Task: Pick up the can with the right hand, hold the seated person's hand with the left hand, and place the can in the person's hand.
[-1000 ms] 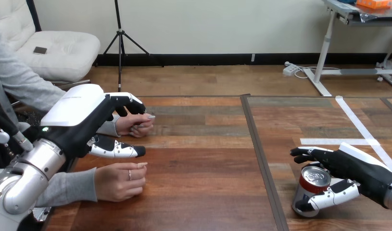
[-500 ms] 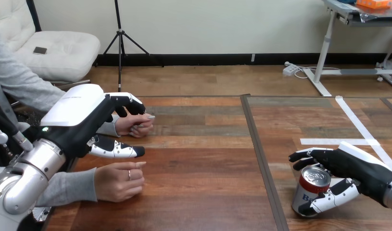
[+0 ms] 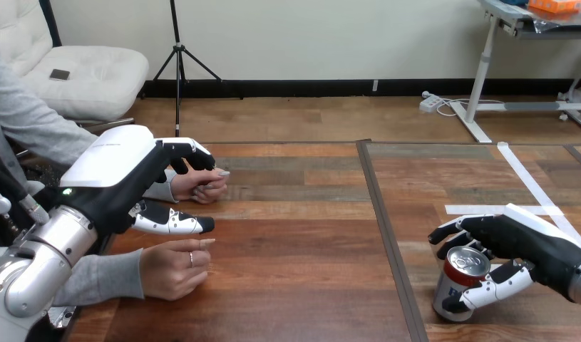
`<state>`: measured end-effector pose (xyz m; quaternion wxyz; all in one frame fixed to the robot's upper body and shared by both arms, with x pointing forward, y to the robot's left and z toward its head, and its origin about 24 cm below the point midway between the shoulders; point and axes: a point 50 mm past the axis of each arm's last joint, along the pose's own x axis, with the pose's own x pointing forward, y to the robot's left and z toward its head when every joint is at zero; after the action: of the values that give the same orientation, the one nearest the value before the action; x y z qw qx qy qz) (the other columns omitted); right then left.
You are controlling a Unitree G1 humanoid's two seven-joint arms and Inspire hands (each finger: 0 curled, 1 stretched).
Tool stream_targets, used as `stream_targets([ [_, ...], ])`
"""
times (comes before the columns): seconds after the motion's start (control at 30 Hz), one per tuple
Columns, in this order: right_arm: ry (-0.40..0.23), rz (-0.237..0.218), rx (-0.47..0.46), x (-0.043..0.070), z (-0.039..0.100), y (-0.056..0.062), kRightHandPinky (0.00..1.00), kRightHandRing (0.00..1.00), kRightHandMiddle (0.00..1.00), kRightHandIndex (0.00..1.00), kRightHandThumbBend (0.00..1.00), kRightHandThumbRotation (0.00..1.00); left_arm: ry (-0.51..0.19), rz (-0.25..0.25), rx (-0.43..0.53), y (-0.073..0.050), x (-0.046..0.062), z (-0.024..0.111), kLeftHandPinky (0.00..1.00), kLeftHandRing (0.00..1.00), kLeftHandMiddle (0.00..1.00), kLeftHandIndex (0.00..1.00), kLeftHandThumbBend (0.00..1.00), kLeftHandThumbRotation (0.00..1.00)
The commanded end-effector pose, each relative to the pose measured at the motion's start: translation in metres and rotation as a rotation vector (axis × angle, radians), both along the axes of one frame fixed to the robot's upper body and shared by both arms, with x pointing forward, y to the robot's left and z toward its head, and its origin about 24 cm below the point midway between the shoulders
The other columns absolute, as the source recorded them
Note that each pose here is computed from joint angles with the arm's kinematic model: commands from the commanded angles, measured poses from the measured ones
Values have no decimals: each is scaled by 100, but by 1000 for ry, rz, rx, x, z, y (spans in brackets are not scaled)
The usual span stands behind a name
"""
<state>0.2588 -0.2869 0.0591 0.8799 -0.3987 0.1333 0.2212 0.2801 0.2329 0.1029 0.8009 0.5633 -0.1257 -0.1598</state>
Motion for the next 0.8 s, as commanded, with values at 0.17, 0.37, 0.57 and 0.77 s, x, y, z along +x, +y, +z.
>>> stream_targets([
  [0.17, -126, -20, -35, 12, 26, -3, 56, 59, 61, 66, 100, 0, -92, -17, 25, -2, 5, 25, 55, 67, 71, 67, 71, 24],
  [0.37, -146, -35, -53, 14, 28, -3, 52, 56, 58, 63, 100, 0, -87, -16, 28, -2, 5, 25, 55, 67, 71, 67, 70, 24],
  [0.57, -165, -48, -68, 15, 29, -3, 49, 53, 56, 60, 94, 0, -81, -14, 34, -2, 5, 25, 55, 68, 71, 66, 69, 24],
  [0.77, -193, -55, -101, 17, 31, -2, 45, 48, 51, 55, 88, 0, -79, -16, 38, -2, 5, 26, 55, 68, 71, 65, 68, 23],
])
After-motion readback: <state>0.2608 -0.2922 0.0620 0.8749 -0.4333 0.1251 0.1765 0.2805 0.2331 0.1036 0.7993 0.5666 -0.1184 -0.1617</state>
